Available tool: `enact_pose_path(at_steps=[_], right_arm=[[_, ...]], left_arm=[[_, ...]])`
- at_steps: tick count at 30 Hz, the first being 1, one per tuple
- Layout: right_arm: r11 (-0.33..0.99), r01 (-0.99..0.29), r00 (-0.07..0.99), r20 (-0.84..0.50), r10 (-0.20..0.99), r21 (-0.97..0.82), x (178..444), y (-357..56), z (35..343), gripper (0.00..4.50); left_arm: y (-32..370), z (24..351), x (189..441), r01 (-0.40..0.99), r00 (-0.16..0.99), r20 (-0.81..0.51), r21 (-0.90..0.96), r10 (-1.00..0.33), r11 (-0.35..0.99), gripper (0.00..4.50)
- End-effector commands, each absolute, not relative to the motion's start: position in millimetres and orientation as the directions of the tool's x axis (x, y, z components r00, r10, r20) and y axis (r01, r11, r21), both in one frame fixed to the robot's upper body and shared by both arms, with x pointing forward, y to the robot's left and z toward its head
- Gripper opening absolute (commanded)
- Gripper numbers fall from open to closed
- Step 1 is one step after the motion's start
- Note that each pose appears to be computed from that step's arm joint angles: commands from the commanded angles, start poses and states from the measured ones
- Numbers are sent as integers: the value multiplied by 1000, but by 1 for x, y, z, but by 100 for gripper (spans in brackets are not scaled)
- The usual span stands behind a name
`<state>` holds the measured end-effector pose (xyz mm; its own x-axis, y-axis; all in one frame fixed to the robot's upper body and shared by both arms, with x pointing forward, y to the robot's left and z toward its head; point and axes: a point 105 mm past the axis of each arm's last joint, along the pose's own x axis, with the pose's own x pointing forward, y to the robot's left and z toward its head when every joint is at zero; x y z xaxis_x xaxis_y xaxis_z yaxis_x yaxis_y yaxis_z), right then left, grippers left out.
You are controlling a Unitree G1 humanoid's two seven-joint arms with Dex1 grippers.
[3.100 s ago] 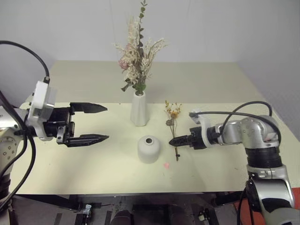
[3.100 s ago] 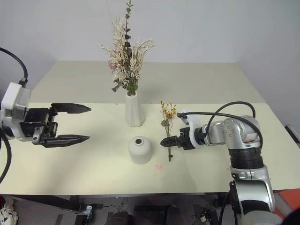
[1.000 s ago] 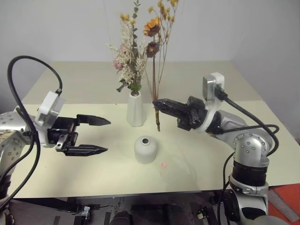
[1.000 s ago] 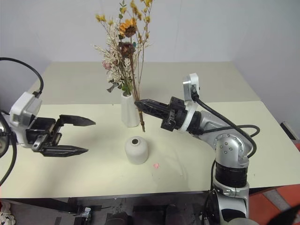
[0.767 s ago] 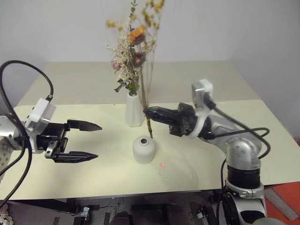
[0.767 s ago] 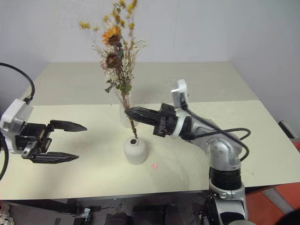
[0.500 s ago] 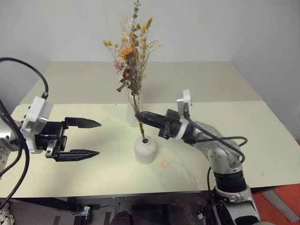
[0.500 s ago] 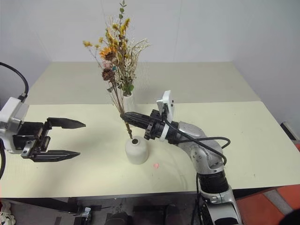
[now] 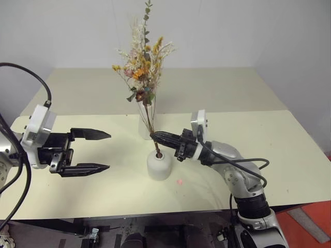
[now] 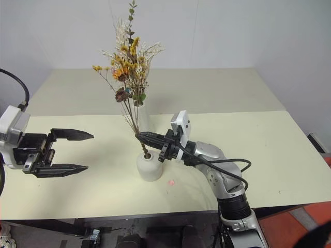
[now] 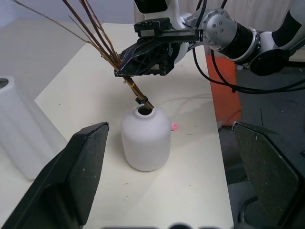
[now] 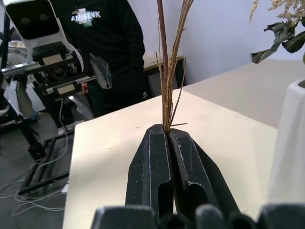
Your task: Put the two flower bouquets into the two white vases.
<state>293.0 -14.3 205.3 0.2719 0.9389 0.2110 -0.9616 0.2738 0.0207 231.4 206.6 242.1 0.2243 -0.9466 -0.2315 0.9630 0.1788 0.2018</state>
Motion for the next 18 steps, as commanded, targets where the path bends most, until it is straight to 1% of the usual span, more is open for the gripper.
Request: enact_pose_path(at_steps=[1, 5, 10, 15, 18], right_arm=[[280, -960, 268, 240, 933, -17, 291, -15, 213, 4], [289, -957, 273, 258, 927, -22, 291, -17, 218, 4], [305, -952, 287, 252, 924, -36, 291, -17, 216, 4], [305, -951, 280, 285, 917, -47, 290, -17, 228, 4], [307, -951, 284, 277, 918, -43, 290, -17, 224, 4]], left_arm=[[207, 251, 227, 951, 237, -227, 253, -945, 177, 450], [208, 251, 227, 951, 237, -228, 253, -944, 178, 450], [207, 250, 228, 952, 233, -230, 252, -945, 174, 450], [207, 250, 228, 953, 230, -233, 250, -945, 170, 450], [207, 250, 229, 953, 229, -235, 250, -945, 169, 450]])
